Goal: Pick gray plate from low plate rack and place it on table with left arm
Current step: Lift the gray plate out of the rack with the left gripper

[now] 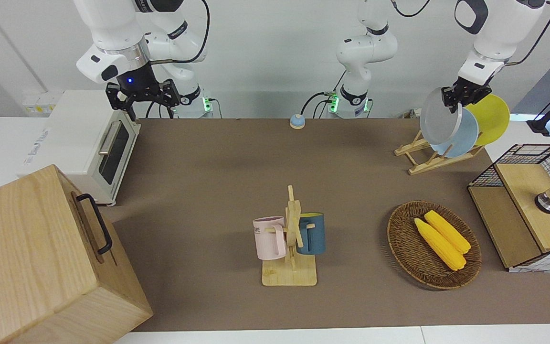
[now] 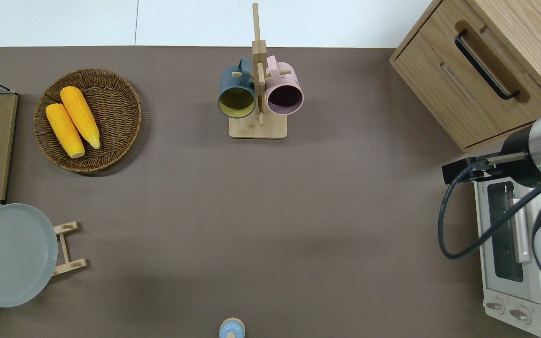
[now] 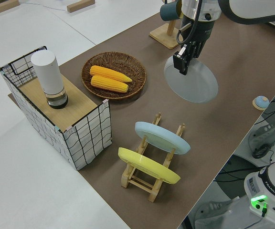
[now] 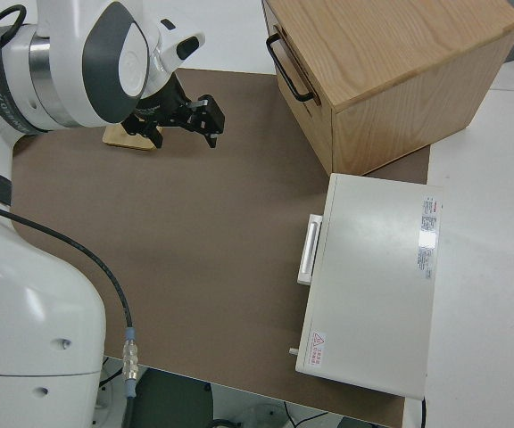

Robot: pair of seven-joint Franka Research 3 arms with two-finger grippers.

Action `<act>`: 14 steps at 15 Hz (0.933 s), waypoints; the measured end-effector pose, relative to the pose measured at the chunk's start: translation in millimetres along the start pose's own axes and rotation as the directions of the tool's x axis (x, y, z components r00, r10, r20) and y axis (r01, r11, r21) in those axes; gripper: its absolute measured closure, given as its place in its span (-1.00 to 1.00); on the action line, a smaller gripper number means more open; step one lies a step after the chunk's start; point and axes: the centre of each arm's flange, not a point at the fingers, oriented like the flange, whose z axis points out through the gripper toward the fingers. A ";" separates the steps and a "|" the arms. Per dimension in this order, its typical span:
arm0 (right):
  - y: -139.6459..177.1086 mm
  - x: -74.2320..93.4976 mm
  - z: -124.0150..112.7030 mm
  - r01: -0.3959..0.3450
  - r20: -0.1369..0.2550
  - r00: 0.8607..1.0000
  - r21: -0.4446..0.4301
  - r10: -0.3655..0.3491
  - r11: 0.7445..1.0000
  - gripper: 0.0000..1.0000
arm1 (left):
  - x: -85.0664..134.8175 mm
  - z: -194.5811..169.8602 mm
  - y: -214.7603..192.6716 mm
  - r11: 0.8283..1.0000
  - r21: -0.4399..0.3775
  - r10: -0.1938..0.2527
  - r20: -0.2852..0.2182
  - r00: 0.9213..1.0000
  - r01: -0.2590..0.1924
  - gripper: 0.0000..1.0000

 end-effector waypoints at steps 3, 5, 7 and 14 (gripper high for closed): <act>0.0 0.0 0.0 0.000 0.000 1.000 0.000 0.000 1.000 -0.97 | 0.5 0.4 7.2 0.997 -0.072 -0.032 -0.003 0.999 0.031 0.81; 0.0 0.0 0.0 0.000 0.000 1.000 0.000 0.000 1.000 -0.97 | 0.9 0.4 13.9 0.988 -0.139 -0.069 0.000 0.998 0.068 0.81; 0.0 0.0 0.0 0.000 0.000 1.000 0.000 0.000 1.000 -0.97 | 1.1 0.4 18.6 0.980 -0.180 -0.090 0.006 0.996 0.089 0.81; 0.0 0.0 0.0 0.000 0.000 1.000 0.000 0.000 1.000 -0.97 | 7.7 9.3 36.6 0.930 -0.349 -0.105 0.045 0.993 0.114 0.81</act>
